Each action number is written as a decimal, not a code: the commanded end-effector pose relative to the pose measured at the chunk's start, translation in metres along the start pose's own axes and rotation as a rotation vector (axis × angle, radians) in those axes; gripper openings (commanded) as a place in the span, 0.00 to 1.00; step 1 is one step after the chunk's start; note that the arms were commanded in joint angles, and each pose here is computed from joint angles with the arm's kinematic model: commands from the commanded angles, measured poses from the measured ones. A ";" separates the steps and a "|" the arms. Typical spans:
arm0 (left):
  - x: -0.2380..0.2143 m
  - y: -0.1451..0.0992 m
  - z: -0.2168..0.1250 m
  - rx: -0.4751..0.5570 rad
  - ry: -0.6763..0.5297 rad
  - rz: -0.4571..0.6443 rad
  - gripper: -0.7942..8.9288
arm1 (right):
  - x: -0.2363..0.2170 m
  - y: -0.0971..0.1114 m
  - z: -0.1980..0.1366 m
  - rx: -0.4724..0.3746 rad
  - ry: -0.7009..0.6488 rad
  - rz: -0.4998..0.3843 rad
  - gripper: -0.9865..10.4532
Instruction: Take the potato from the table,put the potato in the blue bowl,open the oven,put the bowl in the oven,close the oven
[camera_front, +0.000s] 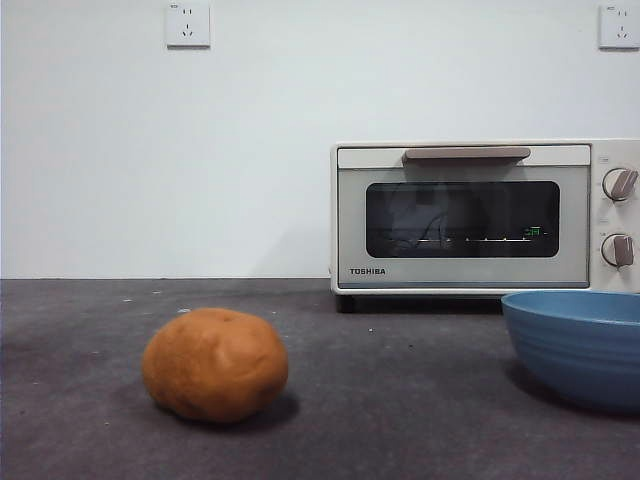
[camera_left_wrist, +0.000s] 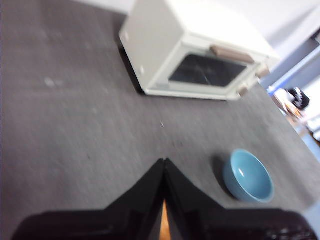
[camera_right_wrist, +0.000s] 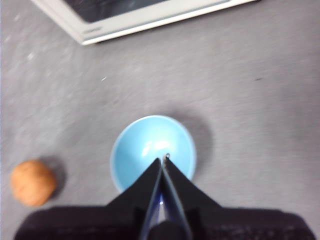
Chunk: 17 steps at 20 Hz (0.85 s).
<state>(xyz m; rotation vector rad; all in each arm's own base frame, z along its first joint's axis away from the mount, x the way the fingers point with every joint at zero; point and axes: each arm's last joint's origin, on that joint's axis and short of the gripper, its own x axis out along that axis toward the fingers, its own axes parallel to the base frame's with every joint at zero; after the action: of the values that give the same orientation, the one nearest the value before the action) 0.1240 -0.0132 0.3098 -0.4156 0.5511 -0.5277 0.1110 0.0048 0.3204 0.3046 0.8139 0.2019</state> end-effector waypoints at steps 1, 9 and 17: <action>0.009 0.005 0.001 -0.037 0.083 -0.031 0.08 | 0.007 0.003 0.014 -0.040 0.047 0.092 0.09; 0.029 0.017 -0.009 -0.048 0.299 -0.045 0.08 | 0.048 0.043 0.056 -0.197 0.185 0.152 0.08; 0.030 0.011 -0.016 -0.055 0.371 -0.072 0.08 | 0.122 0.118 0.042 -0.403 0.420 0.213 0.09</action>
<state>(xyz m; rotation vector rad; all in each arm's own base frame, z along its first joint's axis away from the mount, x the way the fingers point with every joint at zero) 0.1405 -0.0253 0.2785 -0.4099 0.9251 -0.6507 0.2168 0.1426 0.3040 -0.0478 1.1279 0.6414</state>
